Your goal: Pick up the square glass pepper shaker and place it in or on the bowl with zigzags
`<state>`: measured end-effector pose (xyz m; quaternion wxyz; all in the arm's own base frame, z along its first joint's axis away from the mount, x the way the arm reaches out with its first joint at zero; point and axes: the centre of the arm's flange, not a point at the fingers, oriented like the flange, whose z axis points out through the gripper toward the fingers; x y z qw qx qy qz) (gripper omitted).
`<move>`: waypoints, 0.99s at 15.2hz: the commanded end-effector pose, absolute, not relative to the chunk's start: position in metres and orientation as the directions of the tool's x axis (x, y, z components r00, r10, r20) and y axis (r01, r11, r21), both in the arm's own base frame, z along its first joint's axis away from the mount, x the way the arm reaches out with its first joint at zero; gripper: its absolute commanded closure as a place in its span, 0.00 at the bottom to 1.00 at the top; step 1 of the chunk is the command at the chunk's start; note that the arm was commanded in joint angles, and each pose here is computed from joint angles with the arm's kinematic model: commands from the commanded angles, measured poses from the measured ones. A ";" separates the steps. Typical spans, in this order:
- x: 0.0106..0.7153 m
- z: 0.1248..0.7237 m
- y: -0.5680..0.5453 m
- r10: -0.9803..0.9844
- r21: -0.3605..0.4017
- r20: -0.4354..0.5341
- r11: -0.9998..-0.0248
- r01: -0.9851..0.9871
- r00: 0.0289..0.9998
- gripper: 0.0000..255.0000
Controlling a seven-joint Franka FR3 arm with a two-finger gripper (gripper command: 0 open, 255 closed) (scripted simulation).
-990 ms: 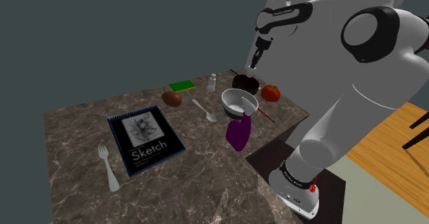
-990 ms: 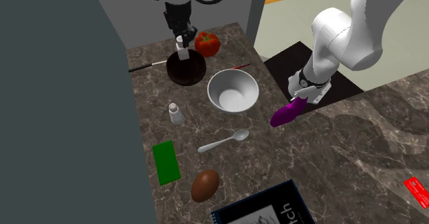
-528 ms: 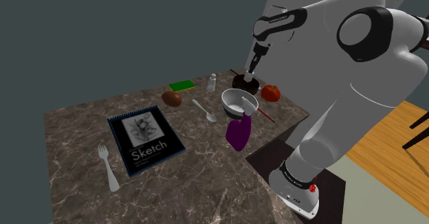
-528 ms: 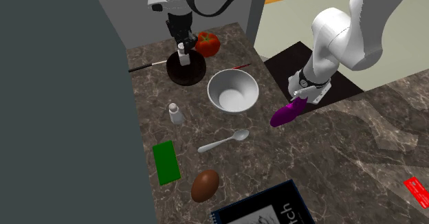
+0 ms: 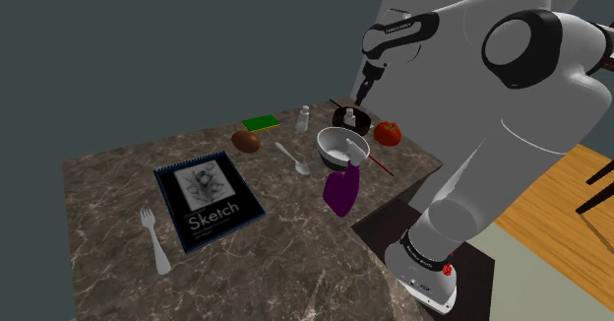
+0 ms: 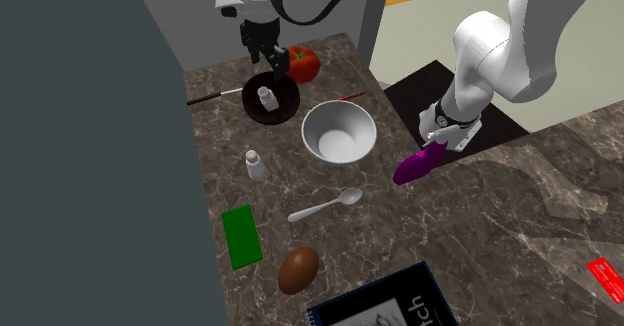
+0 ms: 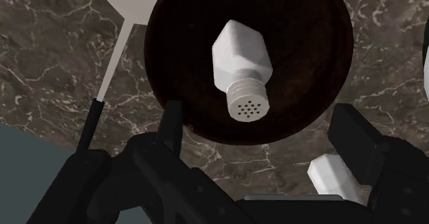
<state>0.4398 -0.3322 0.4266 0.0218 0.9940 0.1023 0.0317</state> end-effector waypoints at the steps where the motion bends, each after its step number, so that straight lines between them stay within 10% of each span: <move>1: 0.440 0.427 -0.332 0.205 0.050 0.059 -0.978 0.202 0.977 0.00; 15: 0.436 0.476 -0.330 0.205 0.050 0.059 -0.978 0.202 0.977 0.00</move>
